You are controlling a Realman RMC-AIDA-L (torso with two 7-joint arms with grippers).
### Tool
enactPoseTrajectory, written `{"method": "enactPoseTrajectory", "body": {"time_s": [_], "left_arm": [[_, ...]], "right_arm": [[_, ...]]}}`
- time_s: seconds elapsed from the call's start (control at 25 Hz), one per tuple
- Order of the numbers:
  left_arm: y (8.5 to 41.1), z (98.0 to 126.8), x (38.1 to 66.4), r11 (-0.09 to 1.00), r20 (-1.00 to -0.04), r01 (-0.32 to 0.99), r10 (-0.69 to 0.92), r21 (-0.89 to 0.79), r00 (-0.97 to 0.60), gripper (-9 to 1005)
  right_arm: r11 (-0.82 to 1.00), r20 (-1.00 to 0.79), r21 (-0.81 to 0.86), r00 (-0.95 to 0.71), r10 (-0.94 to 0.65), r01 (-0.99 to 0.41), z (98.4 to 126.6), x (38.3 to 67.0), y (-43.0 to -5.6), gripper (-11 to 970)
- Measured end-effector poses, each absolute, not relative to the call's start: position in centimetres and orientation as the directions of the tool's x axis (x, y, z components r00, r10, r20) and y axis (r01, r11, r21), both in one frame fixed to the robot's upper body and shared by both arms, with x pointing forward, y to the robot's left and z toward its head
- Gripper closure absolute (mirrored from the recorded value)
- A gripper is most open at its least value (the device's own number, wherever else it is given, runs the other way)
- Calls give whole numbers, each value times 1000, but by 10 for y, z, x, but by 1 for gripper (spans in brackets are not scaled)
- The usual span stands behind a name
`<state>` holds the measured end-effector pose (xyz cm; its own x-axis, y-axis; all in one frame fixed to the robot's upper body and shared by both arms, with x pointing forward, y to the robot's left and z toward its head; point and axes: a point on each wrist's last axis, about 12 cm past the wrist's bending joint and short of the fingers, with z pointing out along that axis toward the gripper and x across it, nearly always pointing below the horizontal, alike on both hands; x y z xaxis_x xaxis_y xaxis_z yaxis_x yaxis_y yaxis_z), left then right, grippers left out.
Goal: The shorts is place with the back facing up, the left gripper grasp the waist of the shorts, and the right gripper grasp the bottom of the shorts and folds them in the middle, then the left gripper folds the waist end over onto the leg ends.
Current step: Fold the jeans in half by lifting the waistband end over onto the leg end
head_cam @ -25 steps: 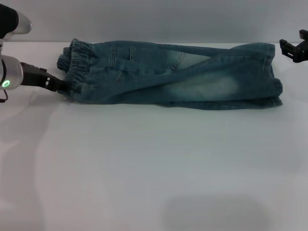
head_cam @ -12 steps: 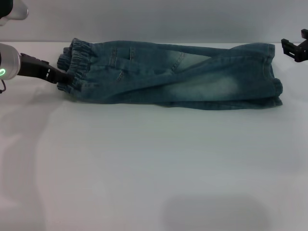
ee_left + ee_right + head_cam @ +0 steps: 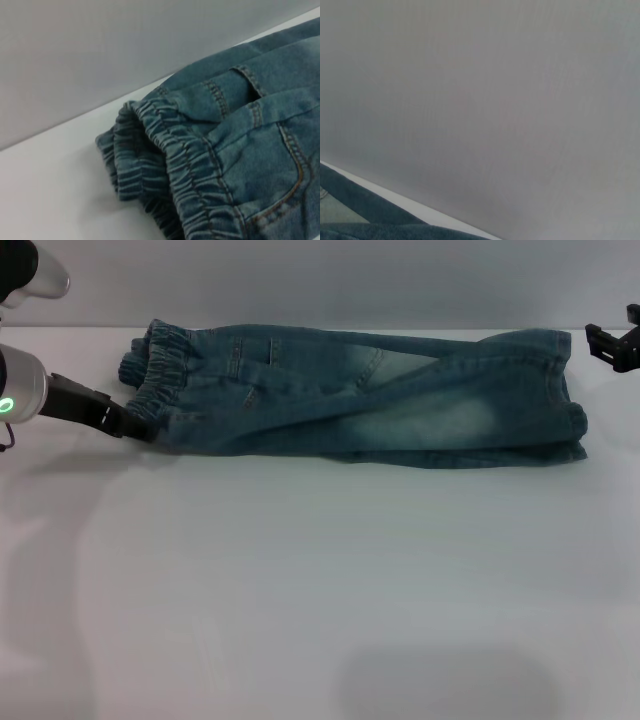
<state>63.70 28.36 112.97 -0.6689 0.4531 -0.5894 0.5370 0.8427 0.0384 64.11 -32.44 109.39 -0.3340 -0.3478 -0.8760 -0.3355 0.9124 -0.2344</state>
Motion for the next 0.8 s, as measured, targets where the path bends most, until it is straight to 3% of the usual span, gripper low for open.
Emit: {"method": "enactPoseTrajectory", "body": {"time_s": [0.36, 0.8], "left_arm": [[285, 1113, 635, 861, -584, 507, 432, 39, -687, 201], [275, 1113, 647, 865, -612, 496, 433, 76, -661, 214]], "right_arm": [[911, -875, -232, -335, -349, -341, 1093, 640, -323, 407], [912, -875, -231, -337, -347, -340, 1092, 639, -324, 405]]}}
